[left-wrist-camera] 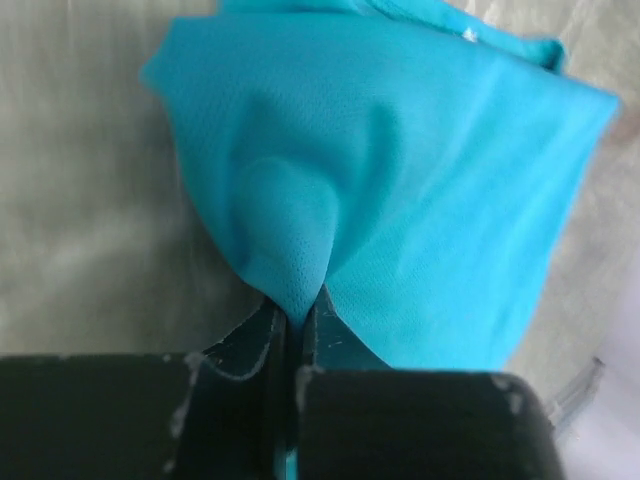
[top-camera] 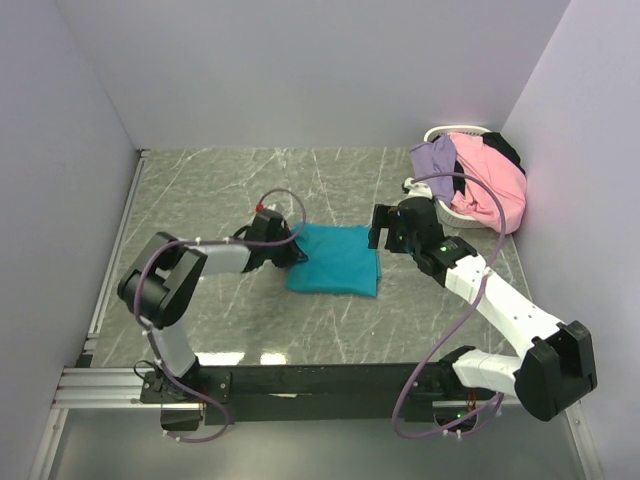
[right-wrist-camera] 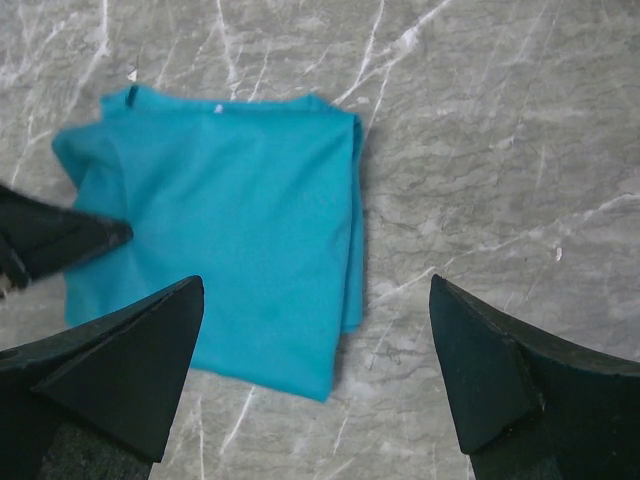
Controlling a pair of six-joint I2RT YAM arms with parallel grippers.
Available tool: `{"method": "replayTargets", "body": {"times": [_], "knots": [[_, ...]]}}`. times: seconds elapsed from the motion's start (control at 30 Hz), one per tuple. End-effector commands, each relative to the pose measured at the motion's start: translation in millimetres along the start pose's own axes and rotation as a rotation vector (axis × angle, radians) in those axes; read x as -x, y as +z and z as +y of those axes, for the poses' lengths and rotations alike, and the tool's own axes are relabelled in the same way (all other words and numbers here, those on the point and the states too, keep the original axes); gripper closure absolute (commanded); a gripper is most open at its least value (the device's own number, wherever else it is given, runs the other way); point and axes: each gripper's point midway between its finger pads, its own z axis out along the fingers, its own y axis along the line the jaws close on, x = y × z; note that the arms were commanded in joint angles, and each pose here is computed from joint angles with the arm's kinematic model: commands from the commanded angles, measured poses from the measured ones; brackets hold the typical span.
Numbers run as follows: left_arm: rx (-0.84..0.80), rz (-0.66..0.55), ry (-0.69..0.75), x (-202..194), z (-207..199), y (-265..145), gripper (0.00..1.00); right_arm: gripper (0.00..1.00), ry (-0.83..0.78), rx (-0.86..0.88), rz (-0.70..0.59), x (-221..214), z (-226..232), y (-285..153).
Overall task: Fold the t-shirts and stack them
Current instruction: Neatly place the folded tshirt to the corner
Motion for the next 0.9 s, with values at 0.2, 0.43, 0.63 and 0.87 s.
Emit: {"method": "replayTargets", "body": {"times": [0.2, 0.43, 0.63, 0.87], "knots": [[0.084, -0.207, 0.201, 220, -22, -4, 0.99, 0.00, -0.022, -0.014, 0.037, -9, -4, 18], [0.238, -0.262, 0.191, 338, 61, -21, 0.99, 0.00, -0.032, 0.010, 0.092, -17, 5, 36], [0.266, -0.356, 0.164, 396, 121, -48, 0.99, 0.00, -0.056, 0.026, 0.136, -17, 14, 57], [0.371, -0.385, 0.126, 420, 199, -70, 0.99, 0.00, -0.054, 0.066, 0.173, -16, 27, 73]]}}
